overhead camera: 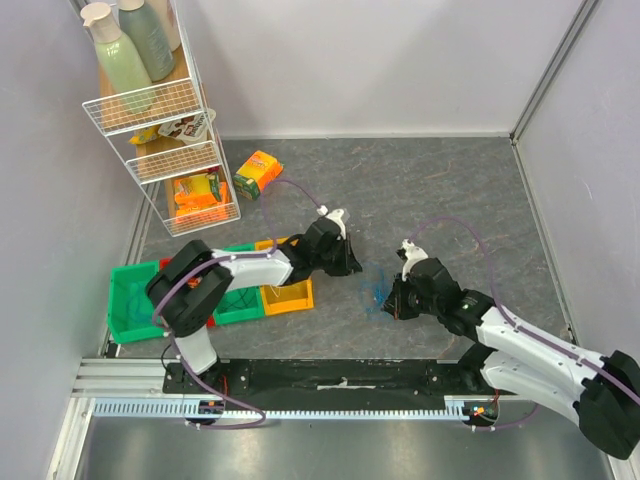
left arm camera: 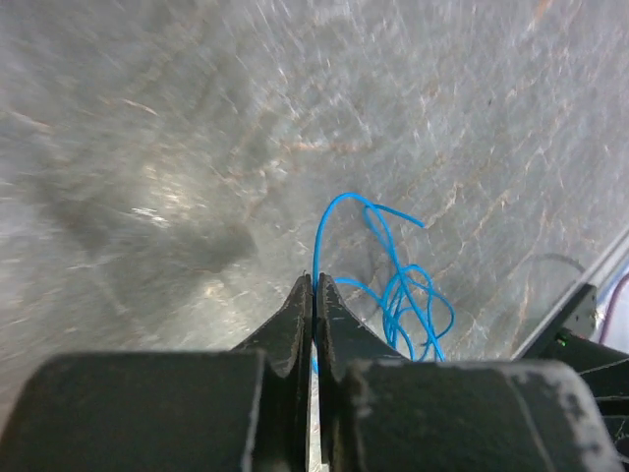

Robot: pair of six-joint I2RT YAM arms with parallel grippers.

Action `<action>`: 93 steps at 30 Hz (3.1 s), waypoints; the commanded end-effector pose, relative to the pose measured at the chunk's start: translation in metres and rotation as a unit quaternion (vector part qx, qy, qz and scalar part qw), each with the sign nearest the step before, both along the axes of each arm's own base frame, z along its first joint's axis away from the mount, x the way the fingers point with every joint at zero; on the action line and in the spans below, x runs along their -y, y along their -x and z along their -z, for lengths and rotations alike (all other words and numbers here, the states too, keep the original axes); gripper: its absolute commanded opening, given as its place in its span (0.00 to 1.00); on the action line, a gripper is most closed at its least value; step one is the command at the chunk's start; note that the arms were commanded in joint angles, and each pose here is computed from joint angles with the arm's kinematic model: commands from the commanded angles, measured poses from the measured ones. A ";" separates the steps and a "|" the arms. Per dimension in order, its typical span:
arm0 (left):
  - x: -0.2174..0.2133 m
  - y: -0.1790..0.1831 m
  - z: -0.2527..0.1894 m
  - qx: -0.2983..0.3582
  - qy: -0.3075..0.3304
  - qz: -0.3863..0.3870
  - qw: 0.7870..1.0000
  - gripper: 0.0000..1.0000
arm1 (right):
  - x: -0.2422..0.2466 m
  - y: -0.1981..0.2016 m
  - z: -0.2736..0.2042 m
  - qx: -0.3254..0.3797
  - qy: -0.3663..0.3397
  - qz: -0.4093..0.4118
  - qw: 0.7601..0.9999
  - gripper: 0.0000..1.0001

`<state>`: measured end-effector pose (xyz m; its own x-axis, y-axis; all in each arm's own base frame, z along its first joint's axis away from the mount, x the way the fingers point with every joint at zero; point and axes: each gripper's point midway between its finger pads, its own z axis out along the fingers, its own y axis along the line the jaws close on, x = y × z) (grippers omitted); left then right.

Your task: Untangle the cables

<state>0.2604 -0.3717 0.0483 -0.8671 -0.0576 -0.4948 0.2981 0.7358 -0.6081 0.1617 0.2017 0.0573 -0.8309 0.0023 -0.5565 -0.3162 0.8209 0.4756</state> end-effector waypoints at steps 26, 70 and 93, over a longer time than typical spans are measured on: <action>-0.279 0.029 -0.384 0.522 -0.053 -0.288 0.801 0.02 | 0.056 -0.040 -0.031 0.060 0.104 0.166 0.979 0.00; -0.566 0.073 -0.261 0.115 -0.334 -0.797 0.490 0.02 | 0.000 -0.068 -0.066 0.090 0.097 0.028 0.991 0.00; -0.553 0.089 -0.349 0.234 -0.274 -0.786 0.502 0.02 | -0.013 -0.071 -0.062 0.083 0.077 0.021 0.993 0.00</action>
<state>0.1734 0.1831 0.3591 0.1953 -0.2833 -0.9390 -0.9279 0.2566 -0.2704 0.2207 0.1986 0.0979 -0.7630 -0.0943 -0.6394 -0.3174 0.9164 0.2437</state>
